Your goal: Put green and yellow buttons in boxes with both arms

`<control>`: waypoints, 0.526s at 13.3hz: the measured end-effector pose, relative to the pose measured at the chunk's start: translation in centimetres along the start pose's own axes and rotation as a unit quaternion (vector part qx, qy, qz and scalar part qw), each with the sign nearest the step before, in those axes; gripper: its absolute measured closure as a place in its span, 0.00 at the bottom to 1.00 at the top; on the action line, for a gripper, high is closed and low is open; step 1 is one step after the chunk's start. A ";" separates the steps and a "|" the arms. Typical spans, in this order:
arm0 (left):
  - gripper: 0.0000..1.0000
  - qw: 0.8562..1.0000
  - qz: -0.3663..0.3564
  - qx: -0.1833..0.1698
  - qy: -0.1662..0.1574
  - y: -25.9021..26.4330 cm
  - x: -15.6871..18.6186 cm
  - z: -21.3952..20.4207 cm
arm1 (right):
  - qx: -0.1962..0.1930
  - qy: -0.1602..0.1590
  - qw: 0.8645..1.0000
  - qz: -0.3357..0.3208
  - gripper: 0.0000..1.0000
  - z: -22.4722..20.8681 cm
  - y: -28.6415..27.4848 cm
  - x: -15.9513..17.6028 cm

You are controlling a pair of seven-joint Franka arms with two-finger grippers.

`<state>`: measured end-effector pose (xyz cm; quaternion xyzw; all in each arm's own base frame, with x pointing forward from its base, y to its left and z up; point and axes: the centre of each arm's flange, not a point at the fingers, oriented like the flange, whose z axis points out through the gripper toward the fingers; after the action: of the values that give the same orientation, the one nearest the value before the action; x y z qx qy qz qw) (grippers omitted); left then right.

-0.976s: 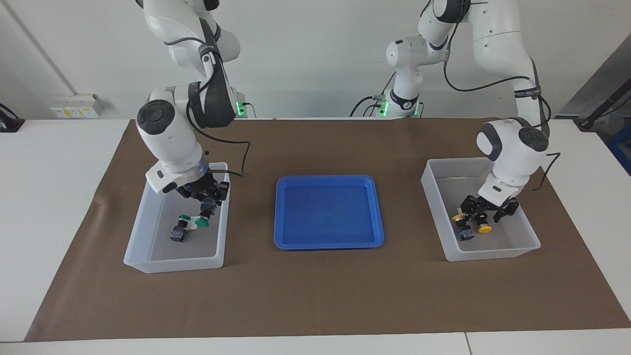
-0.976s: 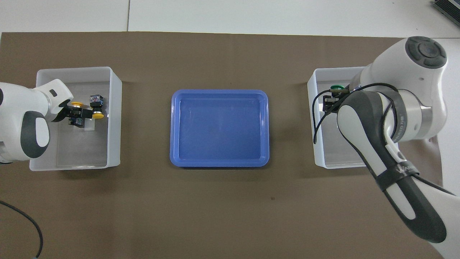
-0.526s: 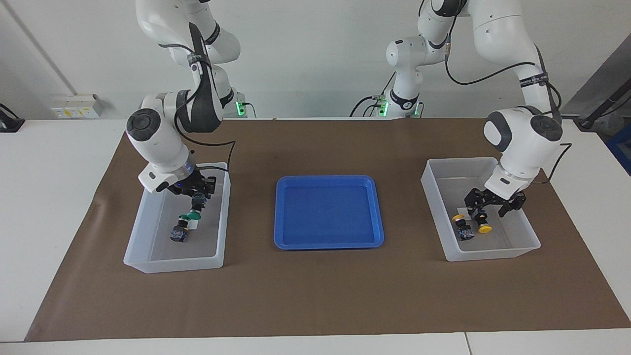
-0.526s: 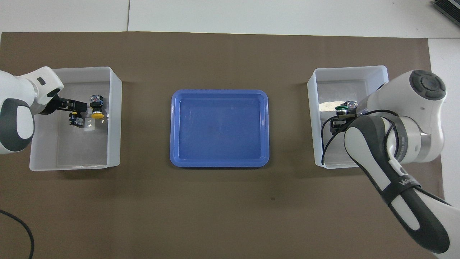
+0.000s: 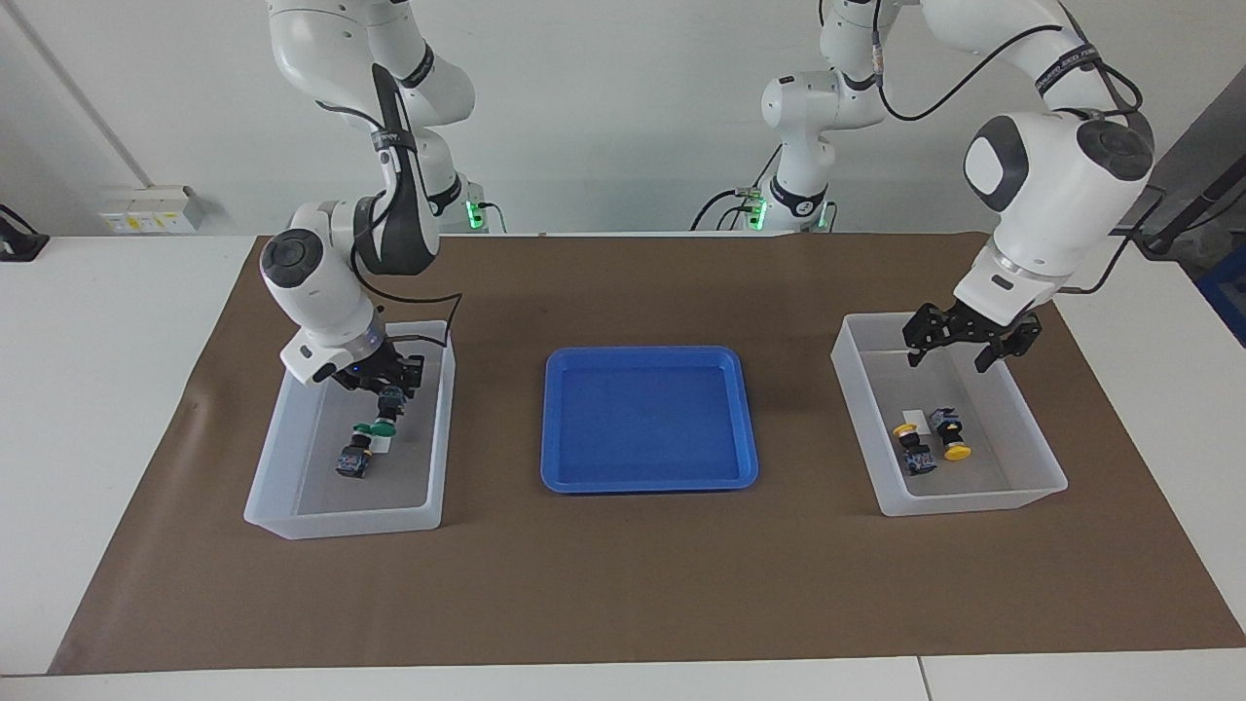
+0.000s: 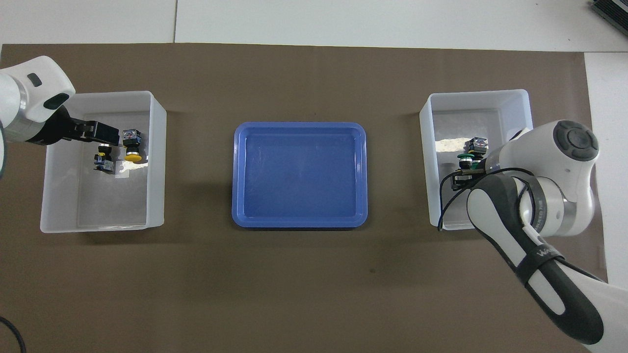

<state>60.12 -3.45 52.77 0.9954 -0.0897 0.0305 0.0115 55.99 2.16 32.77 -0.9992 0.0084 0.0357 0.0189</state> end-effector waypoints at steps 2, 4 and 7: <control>0.00 1.000 -0.008 0.000 0.000 2.3 -1.4 -3.8 | 0.001 0.008 1.000 -0.003 0.31 -0.6 -0.4 0.2; 0.00 1.000 -0.020 0.000 -0.003 4.7 -3.4 -7.0 | 0.002 0.032 0.999 -0.007 0.09 -2.9 -1.0 0.8; 0.00 1.000 -0.022 0.001 -0.014 5.6 -5.1 -9.0 | 0.003 0.077 0.997 -0.012 0.00 -9.0 -1.1 1.6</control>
<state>53.60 -7.82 61.55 0.9975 -0.0677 0.0164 0.0101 58.22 2.91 41.69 -0.9989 -0.0020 -0.0420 0.0212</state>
